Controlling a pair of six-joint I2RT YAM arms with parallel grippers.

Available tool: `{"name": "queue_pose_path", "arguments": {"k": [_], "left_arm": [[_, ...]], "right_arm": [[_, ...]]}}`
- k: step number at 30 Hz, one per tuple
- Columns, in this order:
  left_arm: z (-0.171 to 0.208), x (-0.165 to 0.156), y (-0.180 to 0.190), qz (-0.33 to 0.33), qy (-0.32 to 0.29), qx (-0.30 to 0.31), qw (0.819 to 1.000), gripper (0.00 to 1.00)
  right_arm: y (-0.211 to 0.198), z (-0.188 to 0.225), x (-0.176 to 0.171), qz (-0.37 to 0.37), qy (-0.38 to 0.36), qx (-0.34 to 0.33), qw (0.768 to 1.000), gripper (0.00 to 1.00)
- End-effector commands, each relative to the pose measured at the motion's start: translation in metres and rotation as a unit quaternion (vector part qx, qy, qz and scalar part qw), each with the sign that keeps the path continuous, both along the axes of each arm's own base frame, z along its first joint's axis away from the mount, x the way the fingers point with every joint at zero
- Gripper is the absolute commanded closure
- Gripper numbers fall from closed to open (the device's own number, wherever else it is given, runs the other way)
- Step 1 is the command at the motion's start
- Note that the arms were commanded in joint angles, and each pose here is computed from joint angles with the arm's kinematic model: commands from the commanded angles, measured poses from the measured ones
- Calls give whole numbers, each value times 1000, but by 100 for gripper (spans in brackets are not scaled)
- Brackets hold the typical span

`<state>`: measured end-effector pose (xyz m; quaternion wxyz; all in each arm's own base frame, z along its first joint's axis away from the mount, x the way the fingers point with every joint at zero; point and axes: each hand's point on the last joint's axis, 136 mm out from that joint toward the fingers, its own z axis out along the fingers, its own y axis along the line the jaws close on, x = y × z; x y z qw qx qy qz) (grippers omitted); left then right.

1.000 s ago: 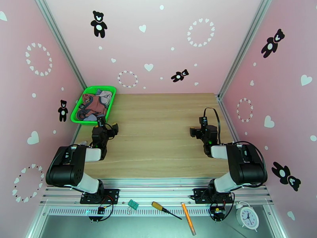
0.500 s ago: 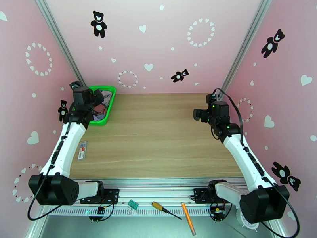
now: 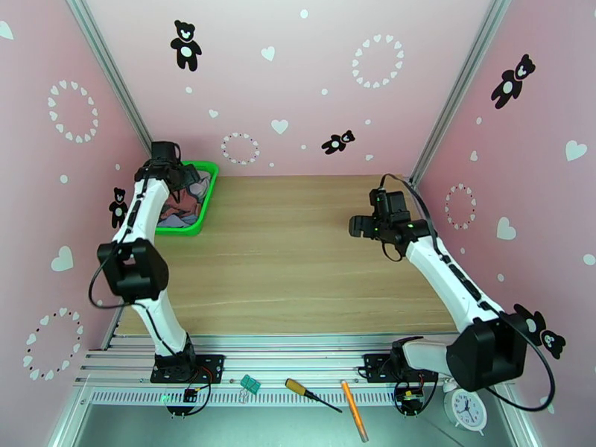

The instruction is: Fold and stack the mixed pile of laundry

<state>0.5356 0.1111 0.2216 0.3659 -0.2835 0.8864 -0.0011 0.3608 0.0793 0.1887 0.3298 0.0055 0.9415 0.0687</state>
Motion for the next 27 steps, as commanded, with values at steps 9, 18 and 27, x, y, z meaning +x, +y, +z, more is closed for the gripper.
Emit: {"name": "queue_pose_path", "arguments": {"k": [9, 18, 27], "left_arm": [[-30, 44, 42, 6, 40, 43, 998, 18], [-75, 56, 67, 38, 57, 19, 997, 17], [-59, 65, 64, 23, 21, 21, 999, 61]], "right_arm": [[35, -31, 28, 47, 31, 17, 998, 11], [54, -61, 37, 71, 70, 10, 995, 16], [72, -59, 38, 87, 72, 2, 994, 21]]}}
